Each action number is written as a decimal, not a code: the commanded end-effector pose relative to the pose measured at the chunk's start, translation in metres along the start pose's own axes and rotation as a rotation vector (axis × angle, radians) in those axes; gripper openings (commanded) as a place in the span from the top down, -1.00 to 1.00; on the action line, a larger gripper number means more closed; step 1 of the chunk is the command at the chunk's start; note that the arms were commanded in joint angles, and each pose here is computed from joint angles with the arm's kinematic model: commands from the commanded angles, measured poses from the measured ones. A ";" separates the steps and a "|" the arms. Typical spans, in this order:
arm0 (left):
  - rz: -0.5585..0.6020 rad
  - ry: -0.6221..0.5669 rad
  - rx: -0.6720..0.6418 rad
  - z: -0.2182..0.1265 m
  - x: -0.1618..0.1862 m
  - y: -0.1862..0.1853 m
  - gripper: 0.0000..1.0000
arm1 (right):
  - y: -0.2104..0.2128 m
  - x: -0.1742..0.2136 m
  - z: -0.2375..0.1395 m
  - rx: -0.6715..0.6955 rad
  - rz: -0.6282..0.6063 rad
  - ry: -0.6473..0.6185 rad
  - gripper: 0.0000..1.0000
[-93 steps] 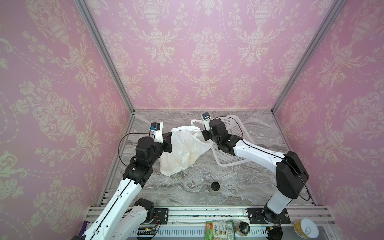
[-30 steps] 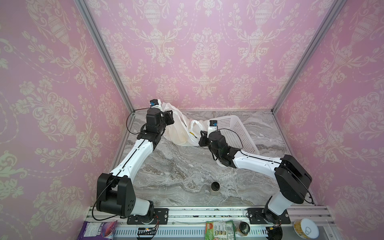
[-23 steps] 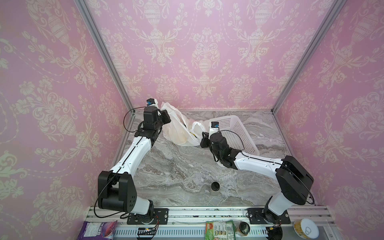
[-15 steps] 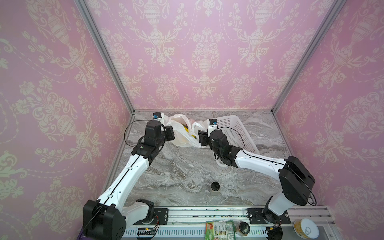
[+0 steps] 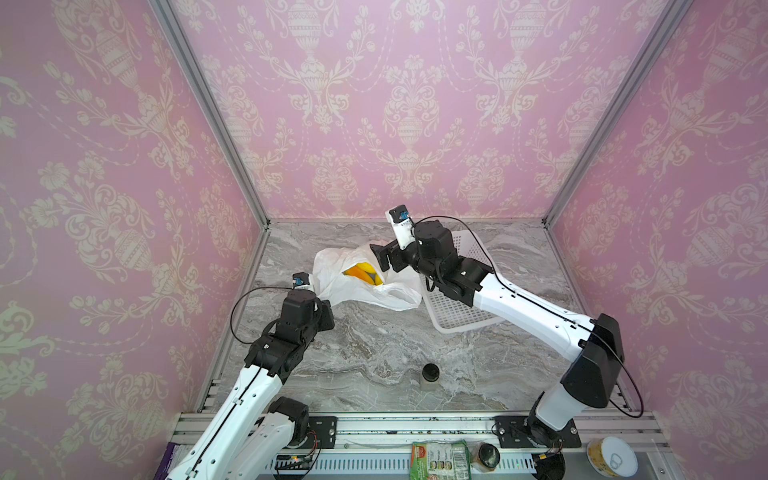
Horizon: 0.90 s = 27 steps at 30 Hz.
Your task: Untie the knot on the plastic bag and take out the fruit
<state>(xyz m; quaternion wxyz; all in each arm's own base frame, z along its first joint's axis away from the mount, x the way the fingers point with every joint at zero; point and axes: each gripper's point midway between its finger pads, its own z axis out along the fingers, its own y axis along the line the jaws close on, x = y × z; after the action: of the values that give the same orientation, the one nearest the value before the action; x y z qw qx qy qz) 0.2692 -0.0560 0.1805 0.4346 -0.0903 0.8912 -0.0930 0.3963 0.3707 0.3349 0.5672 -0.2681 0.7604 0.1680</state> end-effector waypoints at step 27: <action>0.051 0.083 -0.111 0.018 0.028 0.021 1.00 | 0.030 0.091 -0.024 -0.141 -0.231 0.311 -1.00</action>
<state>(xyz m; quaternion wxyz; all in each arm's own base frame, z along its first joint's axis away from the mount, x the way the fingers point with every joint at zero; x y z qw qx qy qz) 0.2690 -0.0479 0.1517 0.4027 -0.0971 0.9084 -0.0570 0.3570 0.3575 0.2113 0.3870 -0.4181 0.8190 0.0680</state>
